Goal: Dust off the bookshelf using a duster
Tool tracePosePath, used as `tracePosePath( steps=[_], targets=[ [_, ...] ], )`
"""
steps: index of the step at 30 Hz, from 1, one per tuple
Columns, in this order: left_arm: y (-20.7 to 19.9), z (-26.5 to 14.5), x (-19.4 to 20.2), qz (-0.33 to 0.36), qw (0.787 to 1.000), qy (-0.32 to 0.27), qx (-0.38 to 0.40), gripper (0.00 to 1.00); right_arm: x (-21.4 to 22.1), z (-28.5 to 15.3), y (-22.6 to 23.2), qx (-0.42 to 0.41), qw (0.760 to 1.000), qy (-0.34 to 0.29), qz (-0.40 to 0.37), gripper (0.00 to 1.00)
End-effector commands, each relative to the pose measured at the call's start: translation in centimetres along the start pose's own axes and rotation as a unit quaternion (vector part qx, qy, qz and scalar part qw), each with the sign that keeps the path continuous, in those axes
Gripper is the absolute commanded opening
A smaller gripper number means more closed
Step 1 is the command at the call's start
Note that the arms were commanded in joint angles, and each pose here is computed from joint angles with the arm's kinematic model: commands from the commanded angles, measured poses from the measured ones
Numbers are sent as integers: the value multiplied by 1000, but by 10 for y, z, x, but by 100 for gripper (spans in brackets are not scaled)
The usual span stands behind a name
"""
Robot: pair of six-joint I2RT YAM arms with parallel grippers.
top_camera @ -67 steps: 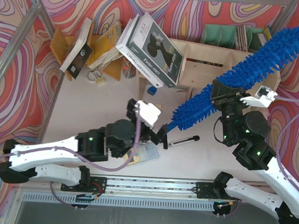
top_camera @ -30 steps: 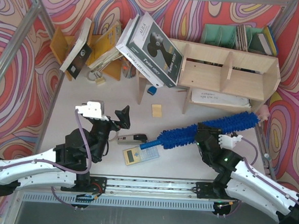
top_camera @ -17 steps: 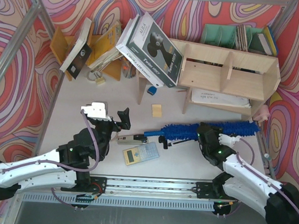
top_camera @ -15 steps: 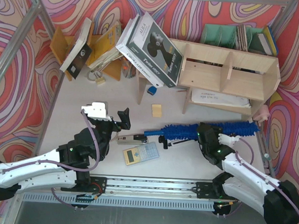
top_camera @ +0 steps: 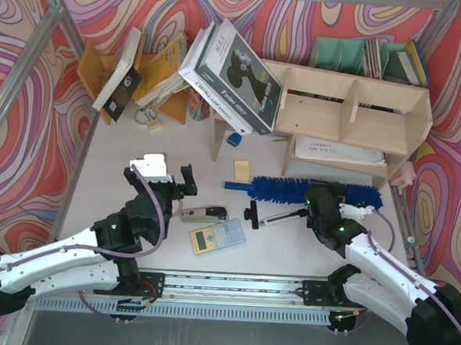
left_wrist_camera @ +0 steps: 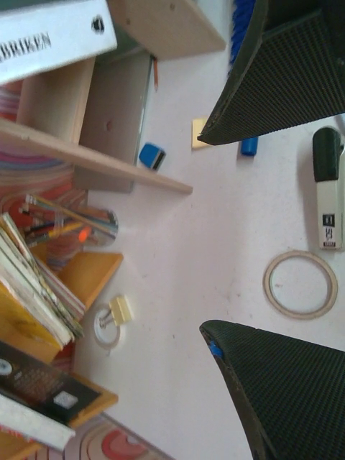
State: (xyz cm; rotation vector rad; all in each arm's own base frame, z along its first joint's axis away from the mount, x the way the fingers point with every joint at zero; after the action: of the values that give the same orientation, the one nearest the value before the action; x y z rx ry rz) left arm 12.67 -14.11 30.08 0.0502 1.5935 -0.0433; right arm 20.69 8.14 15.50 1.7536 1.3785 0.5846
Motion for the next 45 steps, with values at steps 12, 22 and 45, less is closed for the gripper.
tracePosePath(
  steps=[12,22,45],
  targets=[
    [25,81,48,87,976,44,-196,98,-22,-11,35,-133,894,-90,-418,99],
    [81,116,111,131,949,78,-277,98,-18,22,36,-174,783,-102,-588,99],
    [139,135,202,84,973,87,-196,98,-35,71,5,-168,755,-140,-619,99]
  ],
)
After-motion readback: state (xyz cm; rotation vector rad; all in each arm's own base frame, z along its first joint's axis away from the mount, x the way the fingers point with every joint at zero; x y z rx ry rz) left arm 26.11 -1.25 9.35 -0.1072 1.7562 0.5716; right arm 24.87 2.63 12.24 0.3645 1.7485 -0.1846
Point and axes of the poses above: each gripper's point midway between its finger pads, its own z axis out along the fingers, its own y axis along the line the jaws close on, x = y × z, the point moved 10 cm from there along -z, back along the fingers, and after that the axes turned 6 degrees about z, right-handed, at the moved point
